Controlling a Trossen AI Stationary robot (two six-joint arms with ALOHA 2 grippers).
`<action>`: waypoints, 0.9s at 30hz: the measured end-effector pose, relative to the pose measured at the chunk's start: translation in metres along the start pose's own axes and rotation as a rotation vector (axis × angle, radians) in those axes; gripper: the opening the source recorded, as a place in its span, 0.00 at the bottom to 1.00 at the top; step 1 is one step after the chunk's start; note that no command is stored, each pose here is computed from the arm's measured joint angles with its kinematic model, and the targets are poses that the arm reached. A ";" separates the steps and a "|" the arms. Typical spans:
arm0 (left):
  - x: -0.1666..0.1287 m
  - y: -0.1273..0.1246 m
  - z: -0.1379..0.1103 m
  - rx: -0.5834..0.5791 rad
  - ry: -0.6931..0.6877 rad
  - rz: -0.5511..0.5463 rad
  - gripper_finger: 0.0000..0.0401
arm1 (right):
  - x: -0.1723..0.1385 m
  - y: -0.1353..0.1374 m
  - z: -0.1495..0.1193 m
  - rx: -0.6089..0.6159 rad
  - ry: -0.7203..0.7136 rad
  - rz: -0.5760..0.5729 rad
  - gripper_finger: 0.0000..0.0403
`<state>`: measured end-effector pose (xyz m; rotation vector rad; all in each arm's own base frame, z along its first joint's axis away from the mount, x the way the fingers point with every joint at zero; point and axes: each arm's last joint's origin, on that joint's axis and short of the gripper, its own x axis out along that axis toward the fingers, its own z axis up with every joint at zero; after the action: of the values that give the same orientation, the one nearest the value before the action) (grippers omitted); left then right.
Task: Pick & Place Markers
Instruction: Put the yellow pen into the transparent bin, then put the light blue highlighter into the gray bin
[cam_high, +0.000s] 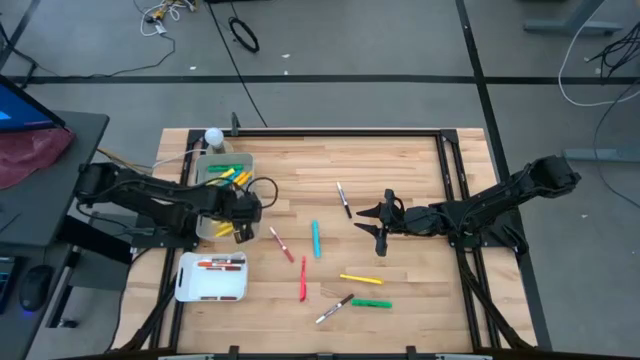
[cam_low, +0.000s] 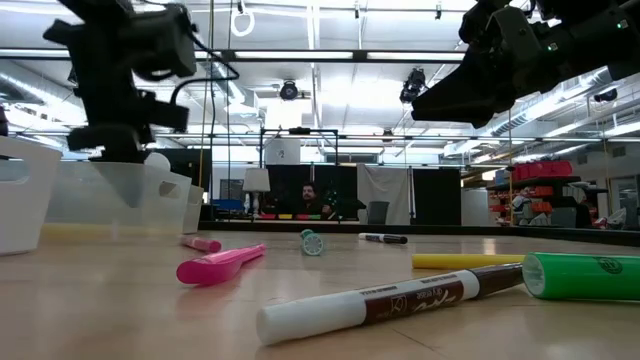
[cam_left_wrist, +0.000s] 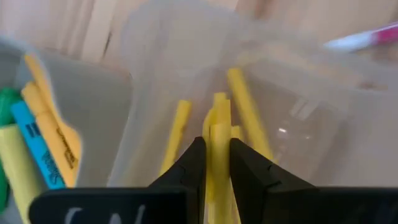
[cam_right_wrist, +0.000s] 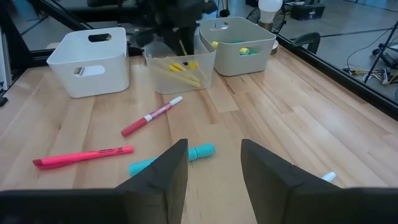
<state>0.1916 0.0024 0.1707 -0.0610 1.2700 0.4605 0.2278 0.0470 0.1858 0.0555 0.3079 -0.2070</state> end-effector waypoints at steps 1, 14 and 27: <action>0.003 0.003 -0.001 -0.018 0.007 0.007 0.14 | 0.000 0.000 0.000 0.000 0.000 0.000 0.37; 0.011 0.011 -0.003 -0.025 0.038 -0.017 0.40 | 0.000 0.000 0.000 0.002 0.000 0.000 0.37; -0.073 -0.011 0.062 -0.062 -0.329 -0.106 0.48 | 0.000 0.000 0.000 0.000 0.001 -0.001 0.37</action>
<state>0.2361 -0.0109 0.2552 -0.1002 0.9252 0.4002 0.2278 0.0469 0.1857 0.0552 0.3089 -0.2075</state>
